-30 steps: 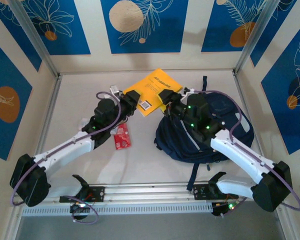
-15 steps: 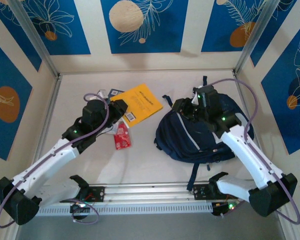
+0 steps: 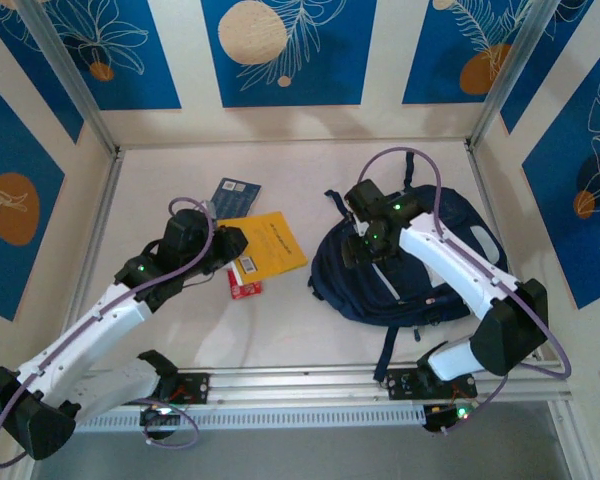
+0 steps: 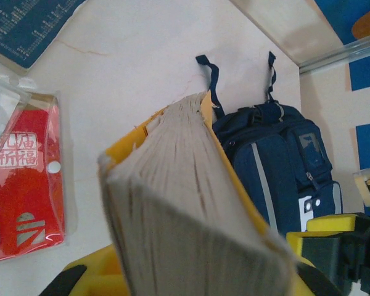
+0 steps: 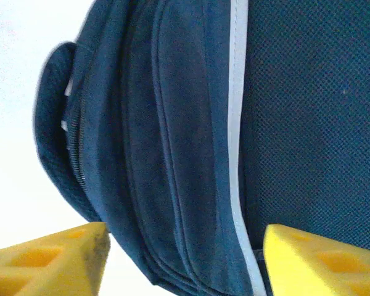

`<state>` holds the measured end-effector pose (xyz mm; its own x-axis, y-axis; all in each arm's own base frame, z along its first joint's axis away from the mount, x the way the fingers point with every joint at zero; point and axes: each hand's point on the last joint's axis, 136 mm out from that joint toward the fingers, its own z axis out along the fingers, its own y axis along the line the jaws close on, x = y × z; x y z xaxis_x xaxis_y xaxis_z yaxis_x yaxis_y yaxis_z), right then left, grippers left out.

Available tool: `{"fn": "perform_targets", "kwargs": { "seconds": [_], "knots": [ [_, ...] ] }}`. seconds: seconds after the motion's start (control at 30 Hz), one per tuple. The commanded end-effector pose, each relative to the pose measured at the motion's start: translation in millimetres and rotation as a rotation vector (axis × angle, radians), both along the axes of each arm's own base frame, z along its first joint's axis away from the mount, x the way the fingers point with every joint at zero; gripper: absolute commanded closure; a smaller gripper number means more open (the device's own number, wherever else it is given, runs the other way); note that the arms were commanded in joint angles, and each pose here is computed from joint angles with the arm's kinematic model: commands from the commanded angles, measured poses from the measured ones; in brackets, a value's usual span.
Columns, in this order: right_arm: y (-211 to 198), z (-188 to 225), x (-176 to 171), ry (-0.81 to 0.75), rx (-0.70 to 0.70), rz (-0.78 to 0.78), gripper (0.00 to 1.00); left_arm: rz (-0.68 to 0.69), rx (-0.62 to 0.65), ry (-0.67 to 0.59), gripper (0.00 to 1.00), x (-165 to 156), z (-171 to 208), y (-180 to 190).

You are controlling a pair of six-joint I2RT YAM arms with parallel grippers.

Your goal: Pack books, pencil case, and school supplies into a backpack

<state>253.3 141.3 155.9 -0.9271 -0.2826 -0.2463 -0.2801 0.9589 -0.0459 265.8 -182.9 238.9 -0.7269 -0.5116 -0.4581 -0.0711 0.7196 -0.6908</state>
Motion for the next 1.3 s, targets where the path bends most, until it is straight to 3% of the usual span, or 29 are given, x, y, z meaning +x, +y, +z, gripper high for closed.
{"fn": "perform_targets", "kwargs": {
  "seconds": [0.0, 0.47, 0.67, 0.77, 1.0, 1.17, 1.27],
  "knots": [
    [-18, -13, -6, 0.010, -0.138, 0.050, 0.24, -0.027, -0.052, -0.057, 1.00, 2, 20, -3],
    [-18, -70, -4, 0.067, -0.298, 0.124, 0.21, 0.003, -0.112, -0.003, 1.00, -2, 1, 0],
    [-26, -82, 3, 0.027, -0.396, 0.164, 0.27, 0.014, -0.107, 0.002, 1.00, -5, -4, 6],
    [-29, -76, 16, -0.040, -0.442, 0.168, 0.38, 0.026, -0.113, 0.006, 1.00, -4, -7, 8],
    [-18, -64, 23, -0.111, -0.379, 0.176, 0.81, 0.013, -0.114, 0.003, 1.00, -2, -7, 5],
    [16, -32, -1, -0.141, -0.065, 0.351, 1.00, -0.024, -0.068, -0.013, 1.00, -5, -2, 5],
    [31, 0, -16, -0.210, 0.111, 0.437, 1.00, -0.061, -0.053, -0.023, 1.00, -7, 3, 2]
  ]
}}
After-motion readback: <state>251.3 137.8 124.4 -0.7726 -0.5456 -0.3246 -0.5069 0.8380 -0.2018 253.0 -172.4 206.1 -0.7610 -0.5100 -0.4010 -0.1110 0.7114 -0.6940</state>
